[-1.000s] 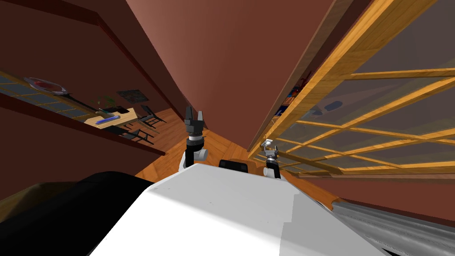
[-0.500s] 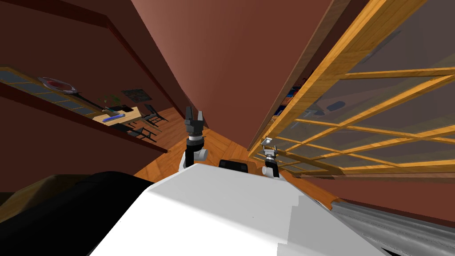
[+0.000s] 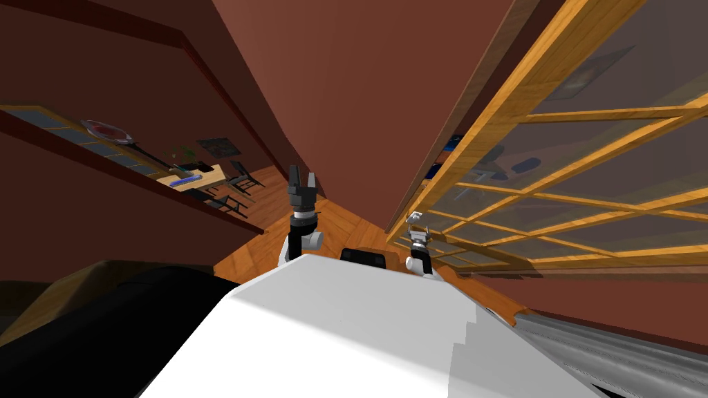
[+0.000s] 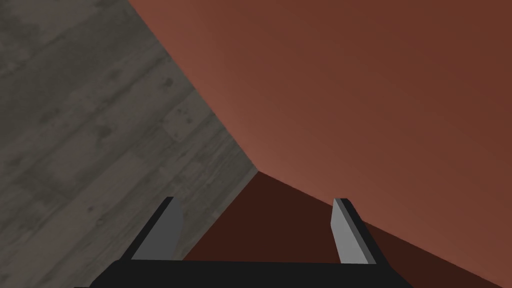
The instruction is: Pull the door open
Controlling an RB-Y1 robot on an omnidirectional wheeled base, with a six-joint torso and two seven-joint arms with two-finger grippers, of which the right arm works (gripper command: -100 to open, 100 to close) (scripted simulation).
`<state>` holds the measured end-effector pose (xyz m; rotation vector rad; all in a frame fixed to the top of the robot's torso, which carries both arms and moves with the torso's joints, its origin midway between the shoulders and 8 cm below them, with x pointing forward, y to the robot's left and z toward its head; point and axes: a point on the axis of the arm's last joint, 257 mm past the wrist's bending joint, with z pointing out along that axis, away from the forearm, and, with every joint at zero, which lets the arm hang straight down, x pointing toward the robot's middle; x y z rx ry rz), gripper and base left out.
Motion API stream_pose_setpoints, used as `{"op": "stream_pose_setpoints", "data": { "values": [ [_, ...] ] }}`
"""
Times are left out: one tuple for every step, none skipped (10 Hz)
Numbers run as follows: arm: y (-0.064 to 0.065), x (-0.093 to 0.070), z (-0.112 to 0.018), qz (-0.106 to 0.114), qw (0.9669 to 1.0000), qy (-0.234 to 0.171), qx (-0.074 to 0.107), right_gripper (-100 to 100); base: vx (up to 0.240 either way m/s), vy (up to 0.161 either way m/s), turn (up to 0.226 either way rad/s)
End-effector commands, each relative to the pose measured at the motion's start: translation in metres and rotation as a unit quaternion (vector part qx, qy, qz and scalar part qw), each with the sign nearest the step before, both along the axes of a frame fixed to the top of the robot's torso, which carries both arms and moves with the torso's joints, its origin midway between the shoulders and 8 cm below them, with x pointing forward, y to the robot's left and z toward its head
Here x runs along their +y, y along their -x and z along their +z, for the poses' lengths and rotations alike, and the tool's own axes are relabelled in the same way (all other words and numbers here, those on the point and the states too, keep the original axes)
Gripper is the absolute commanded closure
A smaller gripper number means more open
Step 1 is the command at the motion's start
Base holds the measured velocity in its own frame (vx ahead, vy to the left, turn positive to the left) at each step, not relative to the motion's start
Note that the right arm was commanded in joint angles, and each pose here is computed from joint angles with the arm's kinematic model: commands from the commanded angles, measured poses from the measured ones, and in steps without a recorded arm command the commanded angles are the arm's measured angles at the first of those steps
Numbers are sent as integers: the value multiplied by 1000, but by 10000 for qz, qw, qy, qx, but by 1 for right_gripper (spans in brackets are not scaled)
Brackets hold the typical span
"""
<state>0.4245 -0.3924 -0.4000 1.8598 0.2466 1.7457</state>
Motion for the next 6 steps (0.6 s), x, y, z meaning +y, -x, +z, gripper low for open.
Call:
{"op": "stream_pose_setpoints", "data": {
  "values": [
    [-2,3,0,-11,9994,-323,-87,-100,-54,-13,42],
    [-2,3,0,-11,9993,-351,-95,-100,-41,-12,19],
    [-4,5,0,-19,9980,-616,-167,-100,-50,-16,41],
    [-5,8,0,-28,9966,-796,-215,-100,-71,-24,57],
    [-5,8,0,-27,9958,-878,-239,-100,-59,-16,18],
    [-7,10,0,-35,9934,-1109,-301,-100,-63,-18,27]
  ]
}}
